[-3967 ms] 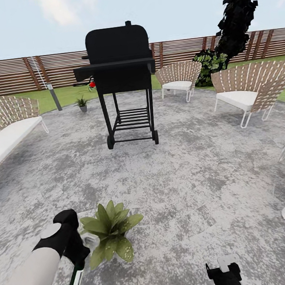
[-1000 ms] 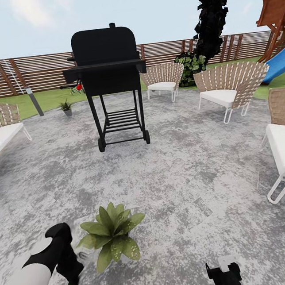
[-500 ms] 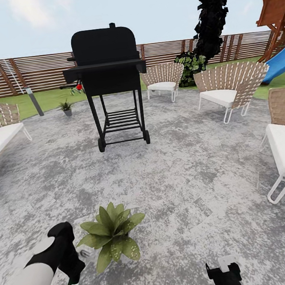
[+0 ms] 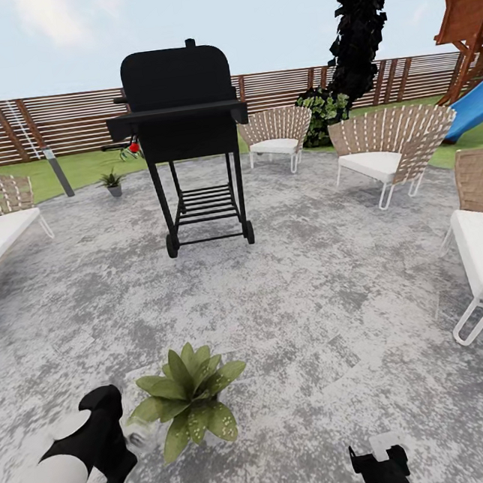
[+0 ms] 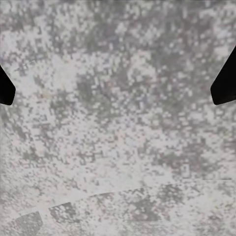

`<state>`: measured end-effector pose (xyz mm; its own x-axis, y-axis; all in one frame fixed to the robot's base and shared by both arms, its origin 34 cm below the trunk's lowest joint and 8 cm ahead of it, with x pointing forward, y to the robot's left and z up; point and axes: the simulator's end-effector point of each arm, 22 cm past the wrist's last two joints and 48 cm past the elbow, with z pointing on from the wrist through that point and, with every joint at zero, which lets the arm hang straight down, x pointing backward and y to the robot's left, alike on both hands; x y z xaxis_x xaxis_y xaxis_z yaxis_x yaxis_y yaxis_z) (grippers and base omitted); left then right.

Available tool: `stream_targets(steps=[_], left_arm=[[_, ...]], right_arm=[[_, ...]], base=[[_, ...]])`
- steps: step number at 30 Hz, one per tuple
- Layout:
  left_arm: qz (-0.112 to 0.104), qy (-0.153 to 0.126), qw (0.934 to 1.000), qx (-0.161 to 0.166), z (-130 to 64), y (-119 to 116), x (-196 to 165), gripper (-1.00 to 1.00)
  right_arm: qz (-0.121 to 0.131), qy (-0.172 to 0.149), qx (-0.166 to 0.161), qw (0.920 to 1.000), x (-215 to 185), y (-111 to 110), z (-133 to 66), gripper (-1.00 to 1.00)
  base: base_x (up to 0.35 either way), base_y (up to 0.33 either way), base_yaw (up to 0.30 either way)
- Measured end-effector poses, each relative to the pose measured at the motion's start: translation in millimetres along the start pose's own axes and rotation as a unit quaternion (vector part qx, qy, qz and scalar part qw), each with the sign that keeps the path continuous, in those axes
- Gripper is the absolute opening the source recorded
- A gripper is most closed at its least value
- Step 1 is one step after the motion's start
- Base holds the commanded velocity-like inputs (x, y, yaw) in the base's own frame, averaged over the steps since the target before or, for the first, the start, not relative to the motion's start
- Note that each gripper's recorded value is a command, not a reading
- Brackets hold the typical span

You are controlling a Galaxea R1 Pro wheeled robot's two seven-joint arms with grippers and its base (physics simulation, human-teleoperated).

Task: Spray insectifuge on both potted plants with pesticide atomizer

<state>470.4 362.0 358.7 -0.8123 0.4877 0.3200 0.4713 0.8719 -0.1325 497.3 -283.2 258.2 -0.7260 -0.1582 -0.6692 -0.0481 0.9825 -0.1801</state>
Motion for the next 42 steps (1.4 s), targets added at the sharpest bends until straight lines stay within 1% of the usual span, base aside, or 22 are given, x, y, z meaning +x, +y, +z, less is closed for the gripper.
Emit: stream_targets(steps=[3,7,13,18,23,27,32,34,37,38,42], left_arm=[[0.003,0.000,1.0000,0.003,2.3,-5,-1,-1.00],[0.003,-0.005,1.0000,0.001,-0.1,-5,-4,-1.00],[0.004,-0.001,1.0000,0.001,1.6,-5,-2,-1.00],[0.003,-0.003,1.0000,-0.001,0.2,-3,-3,-1.00],[0.001,-0.003,0.9997,-0.024,-0.7,8,-2,-1.00],[0.001,-0.003,0.9996,-0.028,-0.6,10,-2,-1.00],[0.002,0.003,0.9998,-0.020,4.8,4,0,-1.00],[0.001,0.016,0.9998,-0.010,13.2,-1,7,-1.00],[0.001,0.027,0.9996,-0.001,20.1,-5,14,-1.00],[0.000,0.028,0.9996,0.004,22.3,-7,15,-1.00],[0.000,0.017,0.9998,0.006,19.0,-8,9,-1.00]], right_arm=[[0.001,0.000,0.000,1.0000,0,0,0.0,1.00],[0.002,-0.001,0.001,1.0000,0,0,-0.1,1.00],[0.001,0.000,0.000,1.0000,0,0,-0.1,1.00],[0.001,0.000,0.000,1.0000,0,0,0.1,1.00],[0.001,0.000,0.000,1.0000,0,0,0.1,1.00],[0.002,0.000,0.000,1.0000,0,0,0.0,1.00],[0.002,0.000,0.000,1.0000,0,1,-0.1,1.00],[0.002,0.000,0.000,1.0000,0,1,-0.1,1.00],[0.002,0.000,0.000,1.0000,0,1,-0.1,1.00],[0.002,0.000,0.000,1.0000,0,1,-0.1,1.00],[0.001,-0.001,0.000,1.0000,0,0,-0.1,1.00]], base=[[0.057,0.000,0.000],[0.187,0.000,-0.001],[0.012,0.000,-0.237],[-0.234,0.068,-0.265],[-0.188,0.236,-0.034],[-0.032,0.044,-0.002],[-0.002,0.003,0.000],[0.000,0.000,0.000],[0.000,0.000,0.000],[0.000,0.000,0.000],[0.054,0.000,0.000]])
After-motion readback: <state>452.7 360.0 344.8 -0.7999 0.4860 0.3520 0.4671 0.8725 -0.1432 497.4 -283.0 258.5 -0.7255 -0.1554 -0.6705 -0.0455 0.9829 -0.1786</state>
